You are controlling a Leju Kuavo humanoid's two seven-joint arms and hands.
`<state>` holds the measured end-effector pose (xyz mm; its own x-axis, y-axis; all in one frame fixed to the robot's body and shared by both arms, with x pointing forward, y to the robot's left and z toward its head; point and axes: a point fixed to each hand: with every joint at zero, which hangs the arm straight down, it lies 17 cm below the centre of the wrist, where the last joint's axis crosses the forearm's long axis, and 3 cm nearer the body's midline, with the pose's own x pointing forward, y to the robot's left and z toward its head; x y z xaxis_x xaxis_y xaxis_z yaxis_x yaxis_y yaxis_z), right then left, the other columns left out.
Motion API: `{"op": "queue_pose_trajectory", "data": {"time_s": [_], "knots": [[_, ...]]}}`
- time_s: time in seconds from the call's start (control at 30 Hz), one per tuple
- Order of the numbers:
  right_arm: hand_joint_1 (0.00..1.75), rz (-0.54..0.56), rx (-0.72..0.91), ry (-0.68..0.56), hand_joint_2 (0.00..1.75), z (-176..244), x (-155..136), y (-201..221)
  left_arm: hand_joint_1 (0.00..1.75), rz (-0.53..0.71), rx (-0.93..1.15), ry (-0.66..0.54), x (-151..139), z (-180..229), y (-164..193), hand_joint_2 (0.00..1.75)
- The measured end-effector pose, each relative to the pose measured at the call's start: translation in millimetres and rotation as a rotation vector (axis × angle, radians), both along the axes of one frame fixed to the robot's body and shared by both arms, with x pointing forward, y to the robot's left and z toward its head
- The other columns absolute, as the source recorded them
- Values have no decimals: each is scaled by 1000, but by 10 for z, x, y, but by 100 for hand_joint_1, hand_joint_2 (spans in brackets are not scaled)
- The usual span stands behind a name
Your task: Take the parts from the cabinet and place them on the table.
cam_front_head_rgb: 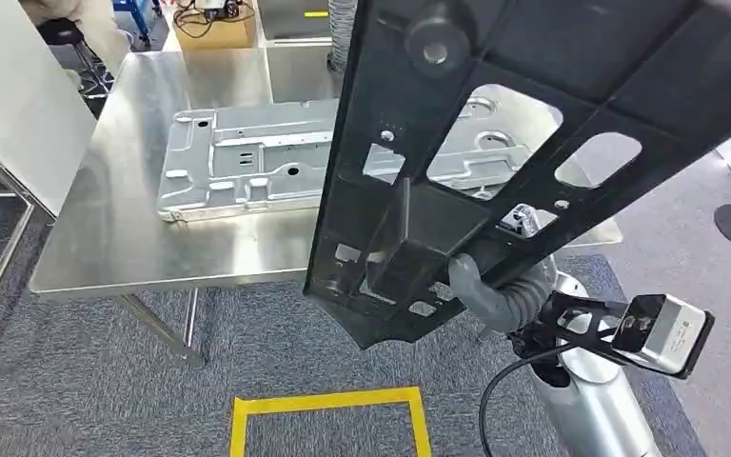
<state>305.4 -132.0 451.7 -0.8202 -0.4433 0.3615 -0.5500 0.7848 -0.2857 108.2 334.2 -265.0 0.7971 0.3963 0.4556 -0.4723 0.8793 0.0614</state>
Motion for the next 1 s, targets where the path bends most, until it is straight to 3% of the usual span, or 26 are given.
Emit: {"op": "queue_pose_trajectory", "data": {"time_s": [1.0], "knots": [[175,-5,12,-25,175,79,-53,-56,0,-11,5,-10,53,15,54,0]]}}
